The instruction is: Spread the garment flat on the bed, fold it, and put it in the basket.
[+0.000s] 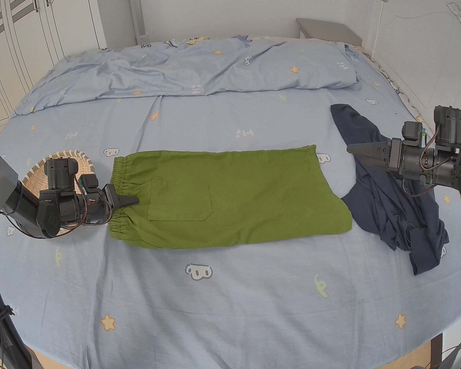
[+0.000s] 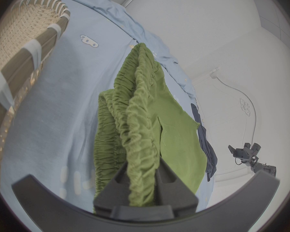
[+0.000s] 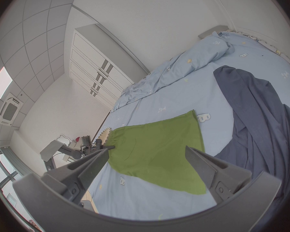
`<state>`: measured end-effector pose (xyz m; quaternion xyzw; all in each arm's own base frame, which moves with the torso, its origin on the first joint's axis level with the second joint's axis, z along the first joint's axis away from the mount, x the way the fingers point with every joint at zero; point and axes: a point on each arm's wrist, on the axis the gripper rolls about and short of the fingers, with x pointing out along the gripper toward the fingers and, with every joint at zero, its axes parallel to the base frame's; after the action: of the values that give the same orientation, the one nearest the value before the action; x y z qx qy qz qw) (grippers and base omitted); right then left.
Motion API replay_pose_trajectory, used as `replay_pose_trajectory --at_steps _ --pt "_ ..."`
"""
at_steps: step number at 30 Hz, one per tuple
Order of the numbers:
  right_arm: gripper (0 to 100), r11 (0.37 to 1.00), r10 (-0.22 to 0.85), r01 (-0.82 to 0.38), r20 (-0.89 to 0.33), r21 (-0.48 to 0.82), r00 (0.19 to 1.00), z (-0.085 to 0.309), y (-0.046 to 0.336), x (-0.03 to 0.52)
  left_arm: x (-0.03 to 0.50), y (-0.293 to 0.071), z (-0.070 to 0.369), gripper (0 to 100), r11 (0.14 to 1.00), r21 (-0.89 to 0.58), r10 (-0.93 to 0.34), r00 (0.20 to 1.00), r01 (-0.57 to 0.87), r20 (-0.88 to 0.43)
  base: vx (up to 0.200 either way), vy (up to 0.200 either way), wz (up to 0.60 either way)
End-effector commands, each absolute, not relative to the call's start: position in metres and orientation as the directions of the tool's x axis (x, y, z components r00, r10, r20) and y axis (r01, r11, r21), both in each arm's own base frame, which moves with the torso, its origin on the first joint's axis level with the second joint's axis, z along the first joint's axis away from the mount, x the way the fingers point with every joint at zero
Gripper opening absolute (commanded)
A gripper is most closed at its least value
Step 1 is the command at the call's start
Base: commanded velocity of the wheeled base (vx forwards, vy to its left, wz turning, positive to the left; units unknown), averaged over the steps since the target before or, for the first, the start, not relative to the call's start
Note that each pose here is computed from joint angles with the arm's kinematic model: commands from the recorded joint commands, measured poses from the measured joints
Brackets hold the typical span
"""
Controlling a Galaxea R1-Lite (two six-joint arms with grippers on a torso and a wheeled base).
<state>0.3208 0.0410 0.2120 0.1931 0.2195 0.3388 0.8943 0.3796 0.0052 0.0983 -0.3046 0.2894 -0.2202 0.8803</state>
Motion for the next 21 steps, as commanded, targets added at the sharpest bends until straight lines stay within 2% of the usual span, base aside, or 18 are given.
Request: replay_pose_trajectory --at_steps 1,9,21 --pt "100 0.709 0.677 -0.480 -0.305 0.517 0.670 0.179 0.039 0.377 0.377 0.006 0.106 0 0.719 -0.660 -0.563 0.741 0.219 -0.366 0.000 0.000 0.00" --pt "100 0.715 0.677 -0.443 -0.380 0.540 0.630 0.142 0.043 0.419 0.375 0.004 0.109 0 0.718 -0.659 -0.566 0.740 0.225 -0.363 0.000 0.000 0.00" --pt "100 0.728 0.677 -0.426 -0.467 0.537 0.569 0.105 0.049 0.435 0.373 0.004 0.111 0 0.718 -0.658 -0.566 0.741 0.227 -0.361 0.000 0.000 0.00"
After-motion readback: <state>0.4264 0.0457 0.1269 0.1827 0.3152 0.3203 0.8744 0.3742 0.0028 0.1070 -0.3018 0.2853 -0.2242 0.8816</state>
